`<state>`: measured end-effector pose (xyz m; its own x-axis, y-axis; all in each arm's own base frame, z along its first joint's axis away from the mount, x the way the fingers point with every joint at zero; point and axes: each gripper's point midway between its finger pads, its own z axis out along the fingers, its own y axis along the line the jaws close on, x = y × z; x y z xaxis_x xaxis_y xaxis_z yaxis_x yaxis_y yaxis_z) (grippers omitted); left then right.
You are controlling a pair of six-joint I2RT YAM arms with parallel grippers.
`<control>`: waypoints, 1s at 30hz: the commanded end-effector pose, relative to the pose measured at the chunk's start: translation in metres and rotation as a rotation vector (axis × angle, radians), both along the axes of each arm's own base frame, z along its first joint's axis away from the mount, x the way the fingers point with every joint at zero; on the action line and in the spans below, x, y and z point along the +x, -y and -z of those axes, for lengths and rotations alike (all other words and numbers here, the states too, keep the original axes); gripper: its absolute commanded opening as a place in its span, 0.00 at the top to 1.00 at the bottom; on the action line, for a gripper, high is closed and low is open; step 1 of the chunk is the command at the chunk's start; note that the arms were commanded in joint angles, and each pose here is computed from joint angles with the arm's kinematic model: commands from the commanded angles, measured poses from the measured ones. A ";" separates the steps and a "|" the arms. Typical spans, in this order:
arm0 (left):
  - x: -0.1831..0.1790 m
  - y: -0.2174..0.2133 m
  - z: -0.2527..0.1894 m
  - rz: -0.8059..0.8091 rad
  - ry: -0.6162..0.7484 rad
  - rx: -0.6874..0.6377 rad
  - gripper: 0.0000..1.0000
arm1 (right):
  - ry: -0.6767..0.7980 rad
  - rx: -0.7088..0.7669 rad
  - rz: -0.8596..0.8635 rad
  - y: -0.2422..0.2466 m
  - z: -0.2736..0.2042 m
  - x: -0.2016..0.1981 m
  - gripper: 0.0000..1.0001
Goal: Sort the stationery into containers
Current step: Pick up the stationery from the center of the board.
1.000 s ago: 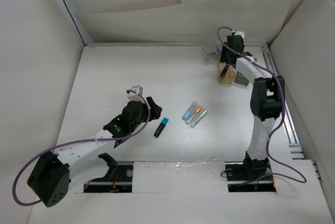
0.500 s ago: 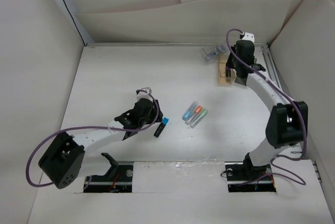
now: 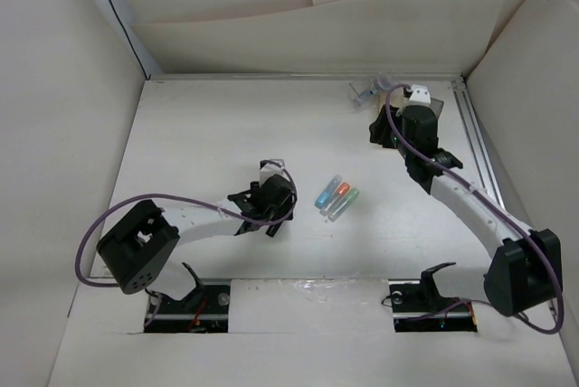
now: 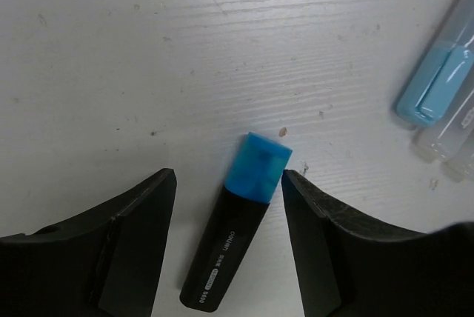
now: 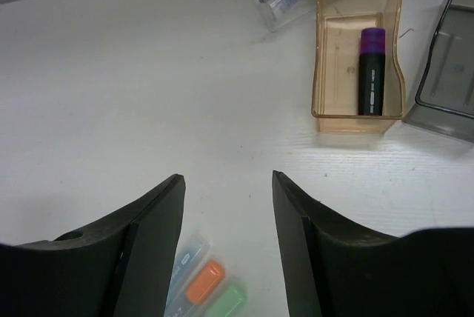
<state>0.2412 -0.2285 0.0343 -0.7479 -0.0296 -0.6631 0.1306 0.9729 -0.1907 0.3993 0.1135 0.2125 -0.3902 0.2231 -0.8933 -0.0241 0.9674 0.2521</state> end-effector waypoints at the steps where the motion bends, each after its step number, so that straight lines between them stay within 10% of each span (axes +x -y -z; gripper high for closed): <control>1: 0.007 -0.005 -0.002 -0.039 0.006 0.043 0.45 | 0.119 0.077 -0.032 -0.011 -0.037 -0.007 0.43; 9: -0.020 0.018 0.016 0.016 -0.029 0.126 0.53 | 0.130 0.096 -0.066 -0.018 -0.033 -0.025 0.42; 18: -0.018 0.014 0.018 -0.068 -0.024 0.158 0.94 | 0.171 0.134 -0.079 -0.019 -0.046 -0.038 0.42; 30: 0.053 0.128 -0.149 0.053 0.197 -0.227 0.95 | 0.244 0.142 0.047 0.017 -0.095 -0.072 0.22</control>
<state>0.2642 -0.3123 0.1013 -0.6933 -0.0535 -0.7187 0.1412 0.9678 -0.2082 0.3349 0.1091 0.2675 -0.2393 0.3284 -0.9137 -0.0884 0.9298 0.3573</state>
